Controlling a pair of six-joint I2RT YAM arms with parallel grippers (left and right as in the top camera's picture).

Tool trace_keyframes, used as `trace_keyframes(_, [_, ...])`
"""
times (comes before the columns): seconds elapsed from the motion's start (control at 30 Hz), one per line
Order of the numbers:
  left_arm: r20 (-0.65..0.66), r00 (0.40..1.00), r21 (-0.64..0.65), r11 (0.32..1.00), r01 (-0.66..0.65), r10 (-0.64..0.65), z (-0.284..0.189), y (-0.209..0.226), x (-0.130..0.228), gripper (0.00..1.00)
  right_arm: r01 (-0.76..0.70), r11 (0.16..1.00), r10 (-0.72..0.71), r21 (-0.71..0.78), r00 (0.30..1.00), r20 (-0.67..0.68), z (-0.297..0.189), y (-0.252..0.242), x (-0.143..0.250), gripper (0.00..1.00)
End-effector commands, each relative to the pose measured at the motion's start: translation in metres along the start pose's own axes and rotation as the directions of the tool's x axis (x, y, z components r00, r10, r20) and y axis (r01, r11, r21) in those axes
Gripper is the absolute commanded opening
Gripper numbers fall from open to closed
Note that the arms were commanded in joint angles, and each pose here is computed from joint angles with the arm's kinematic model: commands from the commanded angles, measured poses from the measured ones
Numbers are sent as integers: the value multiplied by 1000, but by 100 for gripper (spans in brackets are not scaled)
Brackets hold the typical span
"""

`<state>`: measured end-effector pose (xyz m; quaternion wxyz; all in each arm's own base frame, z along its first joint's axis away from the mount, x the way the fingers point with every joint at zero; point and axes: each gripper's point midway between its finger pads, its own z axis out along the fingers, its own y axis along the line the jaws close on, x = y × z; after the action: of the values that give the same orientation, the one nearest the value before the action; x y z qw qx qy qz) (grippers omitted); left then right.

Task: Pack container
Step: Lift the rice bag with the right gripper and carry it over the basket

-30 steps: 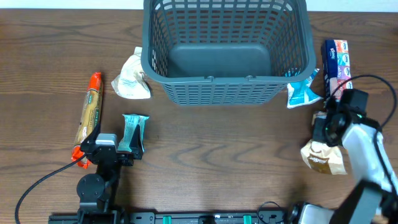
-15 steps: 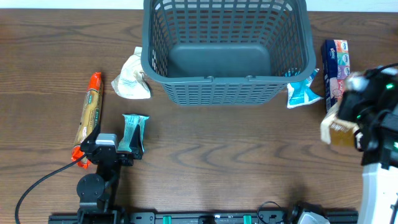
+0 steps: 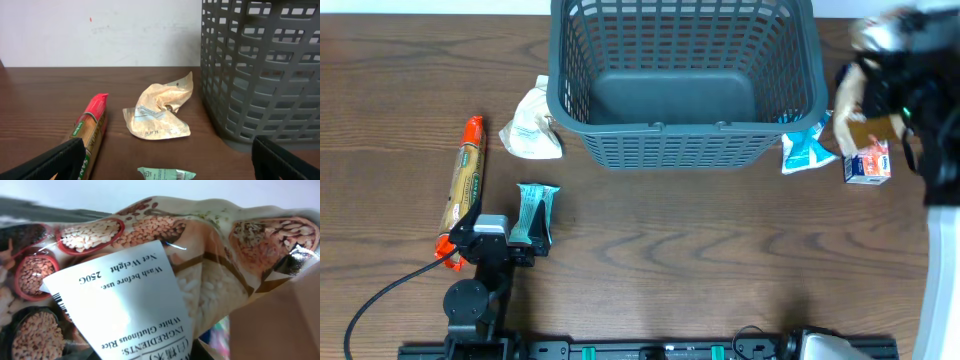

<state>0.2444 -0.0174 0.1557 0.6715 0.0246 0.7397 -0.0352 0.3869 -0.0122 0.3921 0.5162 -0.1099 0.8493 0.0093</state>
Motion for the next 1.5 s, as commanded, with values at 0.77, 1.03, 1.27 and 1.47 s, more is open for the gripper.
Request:
trace_keyframes(0.77, [-45,999,22,1000,9,-8,1,-4,16,99,599,659,-631,-455,769,98,97,187,-14,1])
trace_keyframes(1.03, [-45,999,22,1000,8,-7,1,-4,16,99,580,566,-717,-585,698,-2,127,193,45,1])
trace_keyframes(1.27, [-45,999,22,1000,9,-8,1,-4,16,99,491,546,-725,-678,683,-89,150,201,87,1])
trace_keyframes(1.47, [-45,999,22,1000,9,-8,1,-4,16,99,432,535,-728,-726,671,-138,165,206,113,1])
